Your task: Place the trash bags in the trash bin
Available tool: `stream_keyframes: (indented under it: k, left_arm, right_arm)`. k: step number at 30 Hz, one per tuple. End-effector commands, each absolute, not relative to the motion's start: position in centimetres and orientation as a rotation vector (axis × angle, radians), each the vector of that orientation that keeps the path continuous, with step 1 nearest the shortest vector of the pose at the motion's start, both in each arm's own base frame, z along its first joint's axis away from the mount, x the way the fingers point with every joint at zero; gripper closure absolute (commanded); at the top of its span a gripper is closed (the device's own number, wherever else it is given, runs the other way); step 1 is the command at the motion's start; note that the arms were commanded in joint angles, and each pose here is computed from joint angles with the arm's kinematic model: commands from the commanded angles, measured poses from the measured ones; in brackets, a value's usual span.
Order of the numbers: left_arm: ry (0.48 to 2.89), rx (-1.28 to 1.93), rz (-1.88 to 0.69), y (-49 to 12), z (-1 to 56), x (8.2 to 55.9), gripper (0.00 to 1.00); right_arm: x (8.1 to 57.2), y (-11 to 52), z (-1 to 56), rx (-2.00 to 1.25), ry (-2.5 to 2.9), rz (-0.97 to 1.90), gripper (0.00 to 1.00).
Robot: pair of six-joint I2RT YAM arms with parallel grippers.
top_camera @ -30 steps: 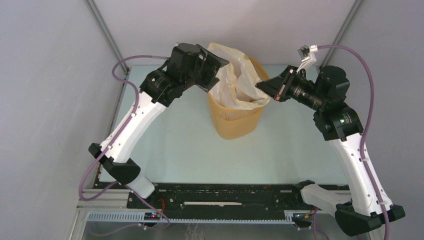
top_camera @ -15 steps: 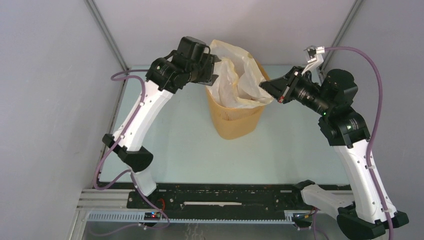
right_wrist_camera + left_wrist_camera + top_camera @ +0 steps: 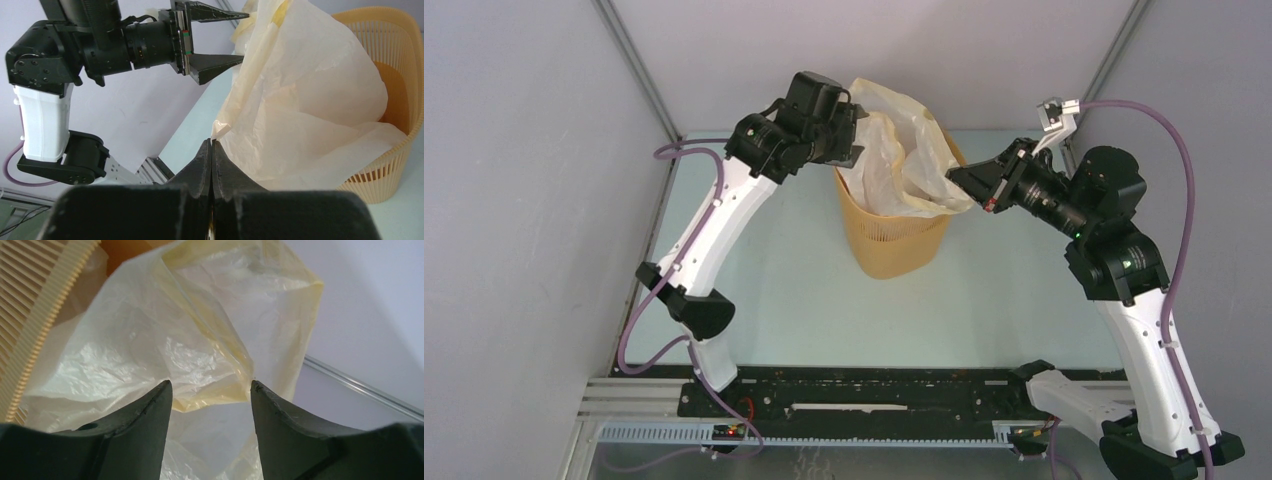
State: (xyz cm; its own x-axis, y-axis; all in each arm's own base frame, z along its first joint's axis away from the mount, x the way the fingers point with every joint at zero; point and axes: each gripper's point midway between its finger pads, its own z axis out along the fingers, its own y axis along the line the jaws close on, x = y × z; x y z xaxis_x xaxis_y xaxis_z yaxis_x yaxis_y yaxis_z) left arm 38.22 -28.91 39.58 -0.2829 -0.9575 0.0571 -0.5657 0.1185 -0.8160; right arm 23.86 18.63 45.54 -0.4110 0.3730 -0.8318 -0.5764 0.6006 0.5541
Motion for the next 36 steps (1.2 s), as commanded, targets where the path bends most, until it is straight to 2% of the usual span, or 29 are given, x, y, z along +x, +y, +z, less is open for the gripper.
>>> stream_keyframes:
  k: [1,5,8,22,25,31,36]
  left_arm:
    - [1.797,-1.411,-1.211,-29.3,45.3,36.3,0.35]
    - [1.786,-1.439,-1.192,-29.2,44.6,37.1,0.32]
    - [1.762,-1.493,-1.222,-29.3,44.6,37.9,0.37]
    - [1.750,-1.515,-1.220,-30.5,42.8,41.3,0.41]
    - [1.787,-1.517,-1.188,-30.8,41.7,41.5,0.49]
    - [1.843,-1.488,-1.100,-29.7,40.2,41.1,0.58]
    - [1.880,-1.494,-1.023,-28.6,39.0,40.5,0.55]
  right_arm:
    - [24.3,18.5,45.7,-0.170,1.676,1.036,1.00]
    - [24.4,18.7,45.6,-0.169,1.680,1.048,1.00]
    - [24.5,18.7,45.6,-0.165,1.681,1.046,1.00]
    - [24.8,18.7,45.5,-0.168,1.689,1.037,1.00]
    - [24.9,18.7,45.3,-0.167,1.694,1.033,1.00]
    - [25.2,18.6,45.2,-0.158,1.698,1.027,1.00]
    - [25.4,18.8,45.4,-0.151,1.694,1.041,1.00]
